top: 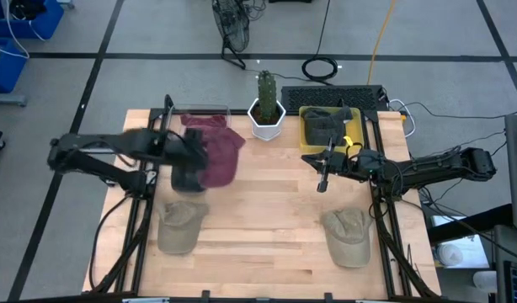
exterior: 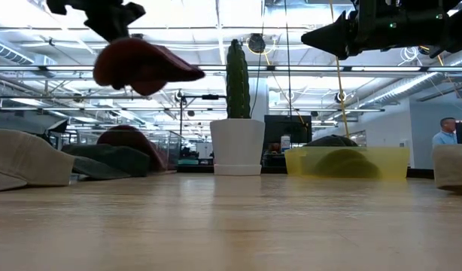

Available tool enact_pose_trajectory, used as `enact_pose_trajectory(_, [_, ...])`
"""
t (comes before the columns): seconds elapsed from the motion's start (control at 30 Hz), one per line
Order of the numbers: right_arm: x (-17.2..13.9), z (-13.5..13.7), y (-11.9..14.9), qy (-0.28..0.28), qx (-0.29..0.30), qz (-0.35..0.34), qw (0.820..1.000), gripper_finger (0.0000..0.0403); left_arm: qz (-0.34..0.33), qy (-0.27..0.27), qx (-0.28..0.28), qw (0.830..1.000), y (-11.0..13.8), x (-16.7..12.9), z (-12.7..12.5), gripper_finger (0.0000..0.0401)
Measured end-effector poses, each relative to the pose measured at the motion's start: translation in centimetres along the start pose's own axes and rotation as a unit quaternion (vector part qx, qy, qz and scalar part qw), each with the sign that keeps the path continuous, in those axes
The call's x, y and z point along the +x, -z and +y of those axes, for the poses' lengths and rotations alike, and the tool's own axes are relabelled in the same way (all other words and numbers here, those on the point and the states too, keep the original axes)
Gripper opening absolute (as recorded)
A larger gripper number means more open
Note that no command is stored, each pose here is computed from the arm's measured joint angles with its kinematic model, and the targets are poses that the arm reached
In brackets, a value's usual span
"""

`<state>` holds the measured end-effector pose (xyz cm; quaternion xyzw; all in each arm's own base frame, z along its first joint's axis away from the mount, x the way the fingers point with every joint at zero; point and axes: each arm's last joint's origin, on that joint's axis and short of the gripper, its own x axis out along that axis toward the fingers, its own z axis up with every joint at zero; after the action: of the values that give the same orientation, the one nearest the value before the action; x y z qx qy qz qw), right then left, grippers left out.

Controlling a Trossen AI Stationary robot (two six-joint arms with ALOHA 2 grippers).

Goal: Pick & Place hat
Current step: Put the red cap into the transparent bin

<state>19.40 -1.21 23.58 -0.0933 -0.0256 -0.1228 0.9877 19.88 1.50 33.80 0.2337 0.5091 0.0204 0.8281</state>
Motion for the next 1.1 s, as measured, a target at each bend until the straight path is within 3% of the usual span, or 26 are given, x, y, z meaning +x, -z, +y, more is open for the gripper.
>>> enact_pose_trajectory(0.2, [0.0,0.0,0.0,0.001,-0.004,0.000,1.000,0.0004,-0.027,-0.005,-0.061,0.998,3.1,-2.1,2.5,0.0004])
enact_pose_trajectory(0.3, [0.0,0.0,0.0,0.000,-0.004,0.002,1.000,0.0004,-0.017,-0.012,-0.094,0.995,4.2,-2.1,3.7,0.0006])
enact_pose_trajectory(0.43, [0.0,0.0,0.2,-0.001,-0.015,0.008,1.000,0.0004,0.013,0.022,-0.108,0.994,5.5,-1.1,5.0,0.0004])
enact_pose_trajectory(0.7, [0.0,0.1,0.6,-0.005,-0.023,0.029,0.999,0.0004,0.055,0.091,-0.111,0.988,7.7,1.4,7.8,0.0004])
enact_pose_trajectory(0.97, [0.0,0.1,0.9,-0.008,-0.050,0.044,0.998,0.0004,0.028,0.114,-0.108,0.987,8.0,0.9,12.2,0.0004])
enact_pose_trajectory(1.1, [0.0,0.1,0.9,0.002,-0.065,0.046,0.997,0.0004,0.054,0.153,-0.108,0.981,8.6,1.6,14.0,0.0003])
